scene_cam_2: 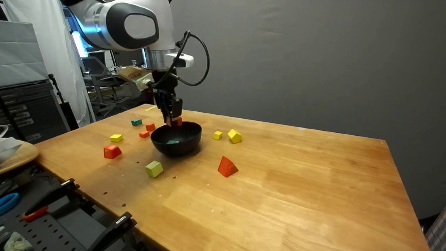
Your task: Pick up all the cubes and put them in the black bowl
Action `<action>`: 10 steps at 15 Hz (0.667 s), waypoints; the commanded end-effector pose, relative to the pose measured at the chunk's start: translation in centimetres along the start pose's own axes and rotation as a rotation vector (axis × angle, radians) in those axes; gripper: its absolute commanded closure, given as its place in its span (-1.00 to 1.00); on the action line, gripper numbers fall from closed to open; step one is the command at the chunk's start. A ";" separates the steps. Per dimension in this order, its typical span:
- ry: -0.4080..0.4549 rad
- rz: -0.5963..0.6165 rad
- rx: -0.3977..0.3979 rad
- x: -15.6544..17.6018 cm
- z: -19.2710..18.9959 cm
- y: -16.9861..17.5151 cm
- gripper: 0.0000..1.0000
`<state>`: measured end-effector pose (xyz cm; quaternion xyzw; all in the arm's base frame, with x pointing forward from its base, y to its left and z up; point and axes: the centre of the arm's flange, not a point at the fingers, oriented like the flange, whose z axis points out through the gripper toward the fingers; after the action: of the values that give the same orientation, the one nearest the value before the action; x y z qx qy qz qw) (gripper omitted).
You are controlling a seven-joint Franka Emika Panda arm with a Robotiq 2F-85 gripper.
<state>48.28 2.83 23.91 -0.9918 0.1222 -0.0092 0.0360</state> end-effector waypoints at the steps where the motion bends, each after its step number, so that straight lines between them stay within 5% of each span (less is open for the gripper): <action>1: -0.024 -0.004 0.027 0.5 2.1 -1.0 -0.14; 6: 0.071 -0.105 0.003 -0.3 -0.4 -4.2 -1.00; 10: 0.075 -0.299 0.042 -2.9 -4.6 -8.6 -1.00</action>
<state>49.06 9.11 25.29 -0.9977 0.0281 -0.0470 0.0391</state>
